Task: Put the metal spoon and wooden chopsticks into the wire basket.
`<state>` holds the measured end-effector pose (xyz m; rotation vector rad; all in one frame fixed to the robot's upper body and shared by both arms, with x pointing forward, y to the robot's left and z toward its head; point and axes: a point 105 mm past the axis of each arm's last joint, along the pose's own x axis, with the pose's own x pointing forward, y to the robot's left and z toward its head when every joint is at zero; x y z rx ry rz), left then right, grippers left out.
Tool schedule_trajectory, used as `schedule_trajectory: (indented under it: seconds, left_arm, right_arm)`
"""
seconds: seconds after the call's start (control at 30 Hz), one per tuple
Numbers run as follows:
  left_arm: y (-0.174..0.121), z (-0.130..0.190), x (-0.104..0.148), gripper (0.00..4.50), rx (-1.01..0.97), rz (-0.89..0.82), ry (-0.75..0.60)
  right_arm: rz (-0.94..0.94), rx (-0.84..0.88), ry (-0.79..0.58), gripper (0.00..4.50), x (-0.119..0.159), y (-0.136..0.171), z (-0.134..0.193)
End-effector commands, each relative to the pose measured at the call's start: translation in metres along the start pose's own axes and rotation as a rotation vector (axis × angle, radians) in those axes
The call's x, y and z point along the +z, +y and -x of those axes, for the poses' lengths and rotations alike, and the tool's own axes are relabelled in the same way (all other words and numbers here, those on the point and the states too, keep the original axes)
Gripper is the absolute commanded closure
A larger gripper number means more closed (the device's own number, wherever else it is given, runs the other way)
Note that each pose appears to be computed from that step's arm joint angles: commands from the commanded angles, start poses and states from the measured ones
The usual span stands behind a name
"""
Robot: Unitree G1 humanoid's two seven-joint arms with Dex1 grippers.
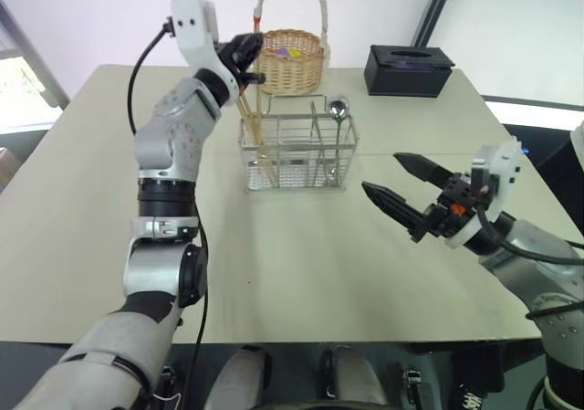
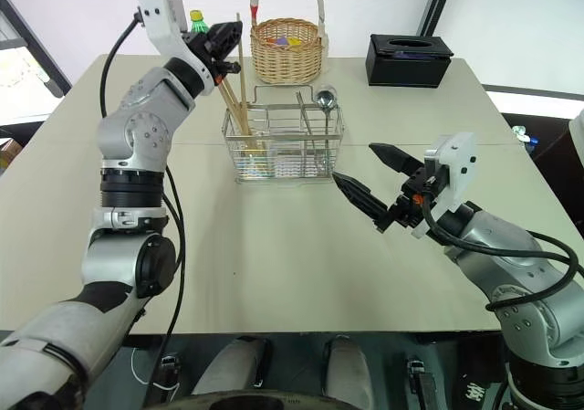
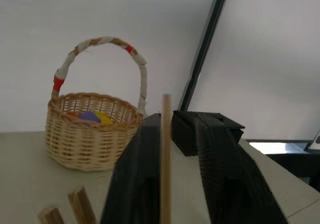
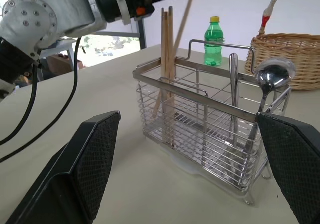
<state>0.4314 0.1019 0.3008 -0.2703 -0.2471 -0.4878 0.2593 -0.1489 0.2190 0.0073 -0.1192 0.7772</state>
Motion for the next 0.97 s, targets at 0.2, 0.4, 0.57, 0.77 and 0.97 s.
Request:
schedule_trajectory:
  seconds: [0.2,0.4,0.57,0.77,0.97]
  left_arm:
    - [0.003,0.017,0.046,0.03,-0.036,-0.046,-0.096]
    - [0.034,0.050,0.066,0.03,-0.121,-0.290,0.024]
    - [0.058,0.094,0.070,0.03,-0.210,-0.496,0.193]
    - [0.064,0.138,0.058,0.03,-0.291,-0.611,0.348]
    - [0.057,0.151,0.047,0.03,-0.303,-0.625,0.368]
  right_arm:
    - [0.085,-0.008,-0.007,0.00,0.011,-0.011,0.003]
    - [0.162,-0.038,0.061,0.00,0.012,-0.041,0.016]
    - [0.214,-0.035,0.132,0.00,0.014,-0.060,0.030]
    - [0.237,0.021,0.185,0.00,0.018,-0.063,0.038]
    - [0.235,0.046,0.182,0.00,0.018,-0.064,0.030]
